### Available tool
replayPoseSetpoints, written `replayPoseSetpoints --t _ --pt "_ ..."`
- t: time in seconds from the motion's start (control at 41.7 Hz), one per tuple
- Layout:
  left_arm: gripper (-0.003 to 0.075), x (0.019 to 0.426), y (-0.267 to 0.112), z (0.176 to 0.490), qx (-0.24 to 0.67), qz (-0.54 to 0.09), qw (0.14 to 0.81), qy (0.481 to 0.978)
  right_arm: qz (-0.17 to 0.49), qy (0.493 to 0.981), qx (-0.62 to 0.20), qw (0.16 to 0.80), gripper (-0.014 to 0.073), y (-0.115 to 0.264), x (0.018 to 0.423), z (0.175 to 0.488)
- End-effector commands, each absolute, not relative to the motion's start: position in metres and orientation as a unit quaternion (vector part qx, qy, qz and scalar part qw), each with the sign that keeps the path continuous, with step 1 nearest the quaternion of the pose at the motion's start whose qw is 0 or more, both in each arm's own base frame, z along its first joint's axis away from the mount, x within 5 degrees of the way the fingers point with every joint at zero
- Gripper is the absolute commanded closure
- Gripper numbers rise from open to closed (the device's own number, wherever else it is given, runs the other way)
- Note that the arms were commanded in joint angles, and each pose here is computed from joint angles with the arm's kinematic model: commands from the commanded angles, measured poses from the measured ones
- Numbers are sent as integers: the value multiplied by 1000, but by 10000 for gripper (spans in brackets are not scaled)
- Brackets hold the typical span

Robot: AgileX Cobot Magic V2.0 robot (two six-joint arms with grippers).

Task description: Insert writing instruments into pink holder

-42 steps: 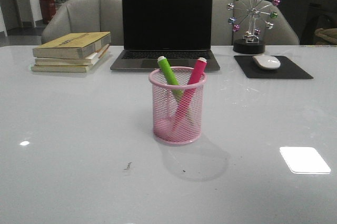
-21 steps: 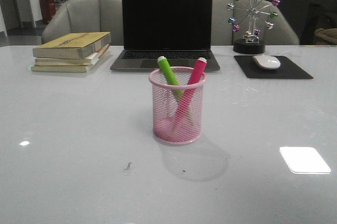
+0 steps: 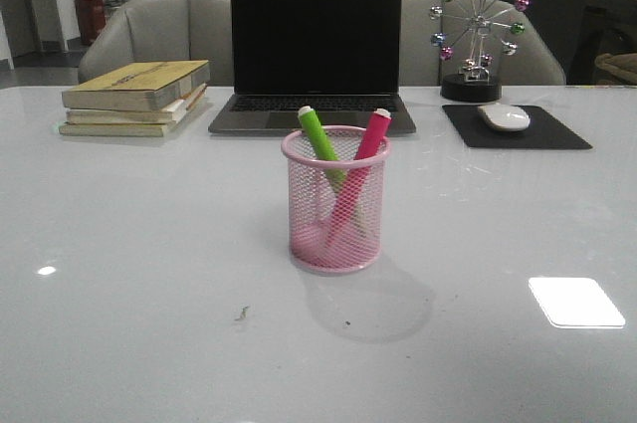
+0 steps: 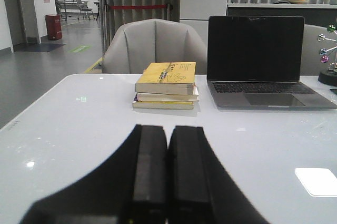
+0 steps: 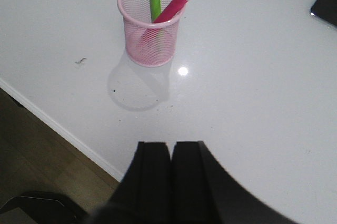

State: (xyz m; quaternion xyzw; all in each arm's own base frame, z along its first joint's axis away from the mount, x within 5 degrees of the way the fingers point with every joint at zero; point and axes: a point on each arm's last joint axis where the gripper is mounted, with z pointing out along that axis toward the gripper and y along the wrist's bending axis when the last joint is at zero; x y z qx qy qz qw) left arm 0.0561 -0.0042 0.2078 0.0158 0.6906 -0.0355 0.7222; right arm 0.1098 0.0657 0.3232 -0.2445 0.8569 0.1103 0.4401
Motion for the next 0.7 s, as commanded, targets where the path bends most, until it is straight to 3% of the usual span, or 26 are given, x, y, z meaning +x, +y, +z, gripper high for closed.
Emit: replayPoseSetpoints --t 0.0,0.096,0.24,0.48,0.672 --pt "629 54 -3 216 8 -36 758 651 118 833 -242 484 539 67 112 338" --pt "629 54 -3 216 8 -36 758 651 113 827 -242 494 539 64 110 337" --pt "629 54 -3 216 8 -36 758 651 79 796 -171 575 539 37 100 325" --pt "629 54 -3 216 8 -36 758 651 19 710 -40 702 539 5 65 275" --pt "629 54 -3 216 8 -36 758 651 -9 683 0 730 539 -1 52 236"
